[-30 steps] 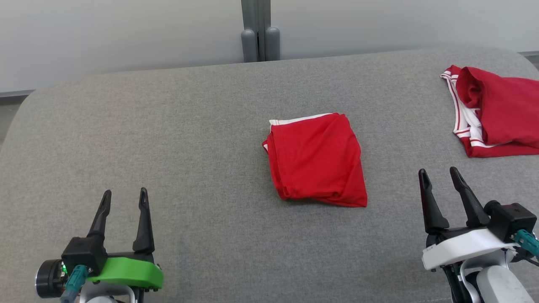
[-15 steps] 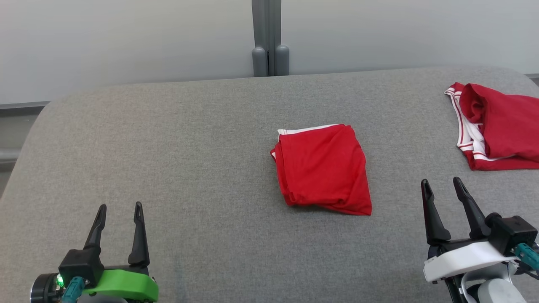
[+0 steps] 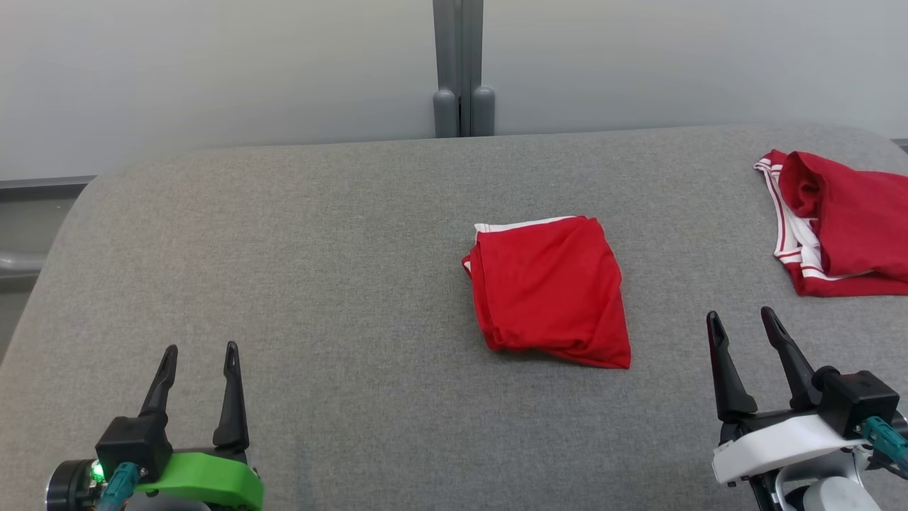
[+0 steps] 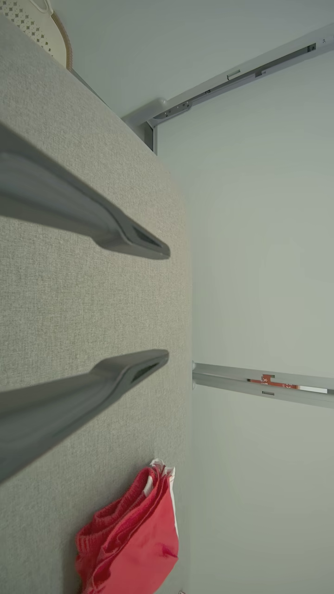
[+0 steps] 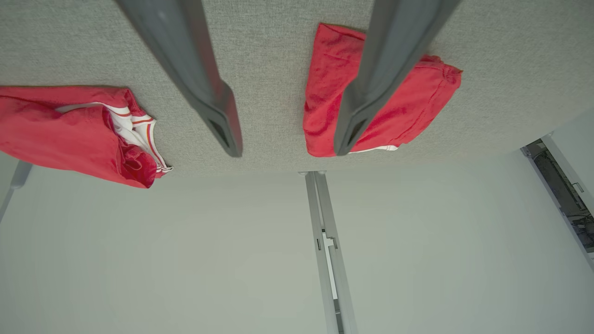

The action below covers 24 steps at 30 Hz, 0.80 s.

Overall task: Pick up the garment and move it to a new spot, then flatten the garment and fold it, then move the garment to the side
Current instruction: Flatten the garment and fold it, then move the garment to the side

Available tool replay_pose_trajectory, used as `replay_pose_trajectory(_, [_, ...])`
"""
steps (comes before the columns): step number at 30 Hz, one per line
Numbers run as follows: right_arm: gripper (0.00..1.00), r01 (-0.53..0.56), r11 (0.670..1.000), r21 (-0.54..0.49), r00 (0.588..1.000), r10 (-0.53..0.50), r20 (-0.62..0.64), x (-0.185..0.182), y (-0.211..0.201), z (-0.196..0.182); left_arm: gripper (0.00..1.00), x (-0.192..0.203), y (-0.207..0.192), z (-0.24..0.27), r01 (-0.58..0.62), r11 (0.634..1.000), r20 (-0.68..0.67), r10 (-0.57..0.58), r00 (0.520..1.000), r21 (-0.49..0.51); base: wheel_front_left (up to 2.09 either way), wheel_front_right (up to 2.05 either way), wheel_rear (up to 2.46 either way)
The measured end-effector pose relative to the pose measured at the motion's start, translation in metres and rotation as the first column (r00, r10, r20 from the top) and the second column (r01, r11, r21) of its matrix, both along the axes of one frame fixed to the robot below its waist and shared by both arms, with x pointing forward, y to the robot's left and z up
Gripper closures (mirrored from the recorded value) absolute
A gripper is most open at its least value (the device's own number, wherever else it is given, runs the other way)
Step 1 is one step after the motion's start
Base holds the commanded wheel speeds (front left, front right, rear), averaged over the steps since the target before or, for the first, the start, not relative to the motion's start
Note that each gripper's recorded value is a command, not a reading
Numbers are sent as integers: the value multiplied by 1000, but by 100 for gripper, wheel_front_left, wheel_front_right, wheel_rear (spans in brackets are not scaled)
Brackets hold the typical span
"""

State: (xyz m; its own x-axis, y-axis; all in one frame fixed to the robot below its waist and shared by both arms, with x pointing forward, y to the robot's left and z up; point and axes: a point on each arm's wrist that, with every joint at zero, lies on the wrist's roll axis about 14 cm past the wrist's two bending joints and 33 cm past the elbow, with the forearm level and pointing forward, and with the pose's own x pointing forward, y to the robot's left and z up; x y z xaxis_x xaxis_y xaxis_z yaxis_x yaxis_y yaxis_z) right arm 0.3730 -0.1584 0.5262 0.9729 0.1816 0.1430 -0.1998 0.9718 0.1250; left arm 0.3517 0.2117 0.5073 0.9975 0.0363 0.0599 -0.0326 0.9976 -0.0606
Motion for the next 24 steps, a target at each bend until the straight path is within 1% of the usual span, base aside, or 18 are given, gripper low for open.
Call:
replay_pose_trajectory(13, [0,9,1000,-7,1000,-9,-2,0,-3,-1,0,1,-6,3,34,999,-3,-34,999,-9,0,0,0])
replay_pose_trajectory(24, [0,5,1000,-9,1000,-5,-12,1,-1,-4,0,0,-4,2,32,999,-7,-32,999,-7,0,0,0])
